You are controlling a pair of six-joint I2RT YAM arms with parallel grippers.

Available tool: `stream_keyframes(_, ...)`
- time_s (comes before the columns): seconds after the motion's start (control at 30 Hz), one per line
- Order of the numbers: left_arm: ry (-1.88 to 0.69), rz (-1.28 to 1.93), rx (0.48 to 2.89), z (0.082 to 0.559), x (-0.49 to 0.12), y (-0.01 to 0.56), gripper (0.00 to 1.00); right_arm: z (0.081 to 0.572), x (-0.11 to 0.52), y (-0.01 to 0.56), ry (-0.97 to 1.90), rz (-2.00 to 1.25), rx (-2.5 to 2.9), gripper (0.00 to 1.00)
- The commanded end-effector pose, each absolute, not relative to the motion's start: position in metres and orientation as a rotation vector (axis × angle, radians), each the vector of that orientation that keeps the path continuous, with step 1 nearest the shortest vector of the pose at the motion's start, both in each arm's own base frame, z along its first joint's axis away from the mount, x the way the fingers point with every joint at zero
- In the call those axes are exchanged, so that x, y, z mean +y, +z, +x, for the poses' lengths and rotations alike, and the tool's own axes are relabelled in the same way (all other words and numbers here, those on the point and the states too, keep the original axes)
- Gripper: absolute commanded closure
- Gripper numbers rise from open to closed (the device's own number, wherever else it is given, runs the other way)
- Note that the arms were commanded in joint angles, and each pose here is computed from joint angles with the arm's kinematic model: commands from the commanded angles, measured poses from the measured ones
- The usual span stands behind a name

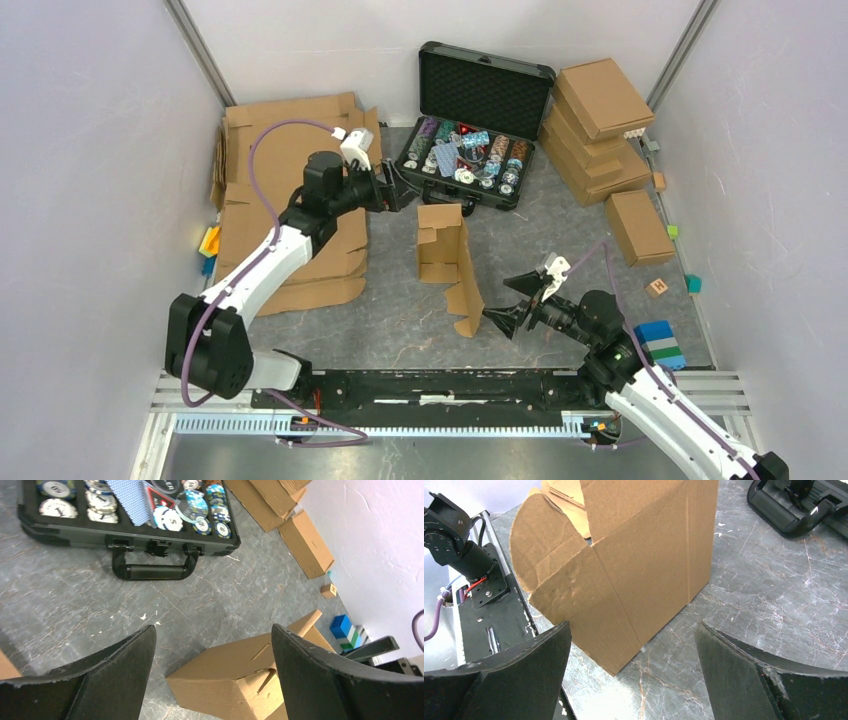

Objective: Fold the paper box

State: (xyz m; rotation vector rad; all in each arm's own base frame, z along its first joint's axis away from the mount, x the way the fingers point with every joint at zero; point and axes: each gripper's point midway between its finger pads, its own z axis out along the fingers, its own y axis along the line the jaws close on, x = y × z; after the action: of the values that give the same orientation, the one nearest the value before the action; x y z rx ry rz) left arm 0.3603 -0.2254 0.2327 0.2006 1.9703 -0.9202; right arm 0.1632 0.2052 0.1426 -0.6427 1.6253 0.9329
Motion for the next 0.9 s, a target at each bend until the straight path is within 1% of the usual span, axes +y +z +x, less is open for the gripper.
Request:
stream_keyframes(0.0,-1.004,0.483,1.828,0.347,-0.254,0.264,0.10,0.162,0.205,0.153,0.927,-0.657,1.583,0.02)
stream_keyframes(0.1,-1.042,0.635,1.797,0.335,-0.272,0.262,0.13,0.163,0.204,0.154,0.914,-0.659,1.585,0.02)
stream_keyframes(0.23,-1.090,0.737,1.790,0.330,-0.286,0.255,0.18,0.164,0.203,0.158,0.911,-0.646,1.575,0.02)
stream_keyframes(0.4,-1.094,0.799,1.851,0.328,-0.295,0.239,0.36,0.165,0.202,0.162,0.894,-0.649,1.581,0.02)
stream_keyframes(0.57,-1.068,0.796,1.873,0.329,-0.294,0.234,0.50,0.167,0.199,0.170,0.876,-0.636,1.569,0.02)
stream_keyframes(0.73,-1.039,0.759,1.885,0.336,-0.291,0.235,0.71,0.174,0.192,0.180,0.828,-0.594,1.557,0.02)
stream_keyframes(0.87,-0.969,0.691,1.924,0.346,-0.284,0.230,0.77,0.180,0.181,0.194,0.778,-0.525,1.531,0.02)
